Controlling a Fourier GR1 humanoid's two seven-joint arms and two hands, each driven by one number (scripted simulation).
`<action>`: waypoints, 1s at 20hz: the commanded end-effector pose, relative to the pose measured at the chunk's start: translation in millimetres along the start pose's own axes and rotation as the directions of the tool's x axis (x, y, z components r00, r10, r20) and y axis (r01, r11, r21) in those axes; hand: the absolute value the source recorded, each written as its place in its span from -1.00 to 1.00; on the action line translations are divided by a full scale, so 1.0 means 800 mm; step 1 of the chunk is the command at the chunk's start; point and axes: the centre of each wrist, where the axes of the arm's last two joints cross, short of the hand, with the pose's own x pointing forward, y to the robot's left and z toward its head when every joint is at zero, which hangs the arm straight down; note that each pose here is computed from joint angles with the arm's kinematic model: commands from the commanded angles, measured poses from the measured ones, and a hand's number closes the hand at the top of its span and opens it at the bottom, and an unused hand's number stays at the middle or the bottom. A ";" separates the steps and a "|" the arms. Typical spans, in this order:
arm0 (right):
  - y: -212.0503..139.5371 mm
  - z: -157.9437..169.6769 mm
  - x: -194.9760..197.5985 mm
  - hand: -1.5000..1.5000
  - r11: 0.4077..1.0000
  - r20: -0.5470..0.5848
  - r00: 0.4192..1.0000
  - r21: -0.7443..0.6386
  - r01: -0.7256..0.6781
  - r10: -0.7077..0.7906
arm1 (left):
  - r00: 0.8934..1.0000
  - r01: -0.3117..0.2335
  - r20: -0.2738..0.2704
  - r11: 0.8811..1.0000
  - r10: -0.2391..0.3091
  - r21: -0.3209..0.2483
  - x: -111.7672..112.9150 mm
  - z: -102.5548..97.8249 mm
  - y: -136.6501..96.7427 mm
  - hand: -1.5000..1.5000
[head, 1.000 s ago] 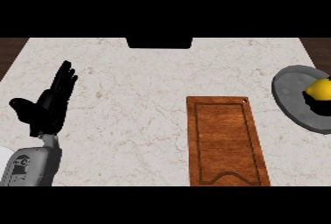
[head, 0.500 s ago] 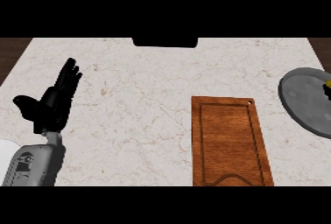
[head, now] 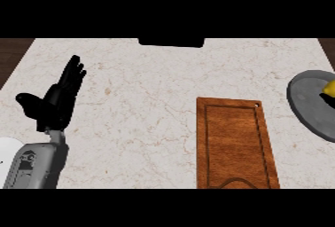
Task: Pick the lemon from the cutting board and place it in the pan
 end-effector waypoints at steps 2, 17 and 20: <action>0.015 0.004 -0.014 -1.00 0.966 -0.085 0.985 0.196 0.166 -0.152 | 1.000 -0.006 -0.001 1.000 0.006 -0.006 0.004 -0.001 -0.001 0.00; -0.027 0.031 -0.074 -1.00 0.846 0.083 0.843 0.000 0.533 -0.531 | 1.000 -0.006 -0.027 1.000 0.007 0.025 -0.015 0.013 0.017 0.00; -0.060 0.052 -0.107 -1.00 0.786 0.063 0.783 0.070 0.614 -0.618 | 0.999 -0.001 -0.041 0.999 0.003 0.050 -0.021 0.027 0.011 0.00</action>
